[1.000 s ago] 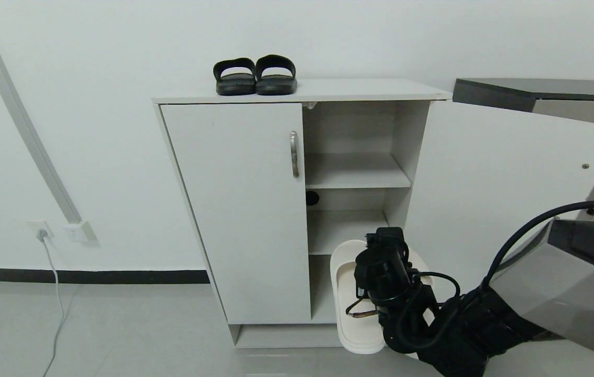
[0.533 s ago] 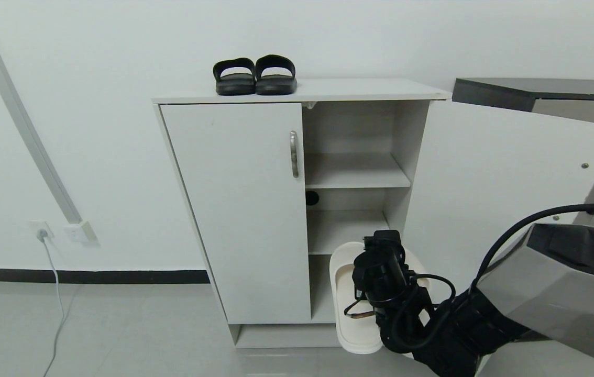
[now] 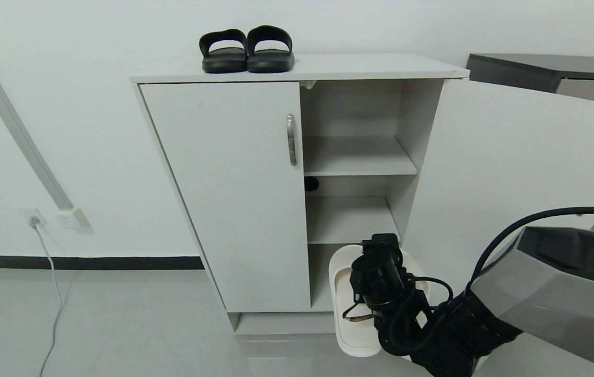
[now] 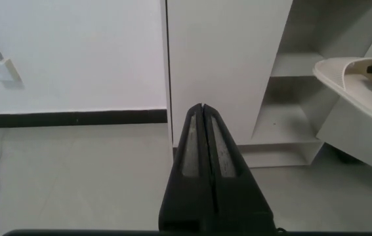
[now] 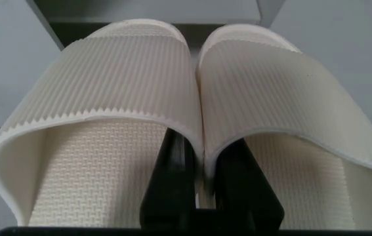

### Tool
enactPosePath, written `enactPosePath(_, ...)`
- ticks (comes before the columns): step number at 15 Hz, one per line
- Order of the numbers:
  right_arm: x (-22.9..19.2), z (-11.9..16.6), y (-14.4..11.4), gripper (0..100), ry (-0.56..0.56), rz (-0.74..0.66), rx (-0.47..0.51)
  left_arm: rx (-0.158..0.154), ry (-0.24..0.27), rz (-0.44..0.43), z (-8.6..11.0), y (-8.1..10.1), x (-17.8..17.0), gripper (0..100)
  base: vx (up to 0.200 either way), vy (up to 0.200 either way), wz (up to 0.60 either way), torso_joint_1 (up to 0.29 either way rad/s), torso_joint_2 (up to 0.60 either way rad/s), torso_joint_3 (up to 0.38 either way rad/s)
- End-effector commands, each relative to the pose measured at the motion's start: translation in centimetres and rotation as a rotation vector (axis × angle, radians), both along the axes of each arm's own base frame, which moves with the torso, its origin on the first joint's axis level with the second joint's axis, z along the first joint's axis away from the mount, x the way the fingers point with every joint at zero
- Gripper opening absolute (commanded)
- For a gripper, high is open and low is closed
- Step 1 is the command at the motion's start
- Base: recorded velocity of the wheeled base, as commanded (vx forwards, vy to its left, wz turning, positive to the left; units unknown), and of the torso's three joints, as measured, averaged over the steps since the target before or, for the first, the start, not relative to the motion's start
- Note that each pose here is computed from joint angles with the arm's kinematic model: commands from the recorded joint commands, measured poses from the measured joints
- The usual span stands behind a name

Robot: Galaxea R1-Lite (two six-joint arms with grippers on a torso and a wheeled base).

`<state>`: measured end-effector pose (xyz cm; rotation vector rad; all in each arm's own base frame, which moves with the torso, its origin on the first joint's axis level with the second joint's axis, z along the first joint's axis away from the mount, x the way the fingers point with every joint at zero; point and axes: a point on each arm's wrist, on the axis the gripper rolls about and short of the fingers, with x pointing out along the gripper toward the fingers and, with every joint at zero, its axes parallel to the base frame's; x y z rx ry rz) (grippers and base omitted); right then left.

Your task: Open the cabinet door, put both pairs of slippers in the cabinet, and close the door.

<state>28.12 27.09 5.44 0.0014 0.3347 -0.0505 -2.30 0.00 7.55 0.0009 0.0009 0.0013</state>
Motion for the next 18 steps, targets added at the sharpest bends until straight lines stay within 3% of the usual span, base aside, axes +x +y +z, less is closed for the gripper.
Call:
enactPosePath(1,0.0,-0.2,0.0,0,0.004,0.001,-0.004,-0.001,0.001,0.0,0.0,0.0,0.0,0,0.0,0.0,0.0,0.007,0.0,-0.193)
enactPosePath(14,1.3,-2.6,0.0,0,-0.001,-0.018,-0.015,0.001,0.001,0.0,0.0,0.0,0.0,0,0.0,0.0,0.0,0.004,0.0,-0.187)
enactPosePath(18,1.6,-1.7,-0.4,0,-0.176,0.006,0.024,-0.001,0.001,0.0,0.0,0.0,0.0,0,0.0,0.0,0.0,0.0,0.0,0.0)
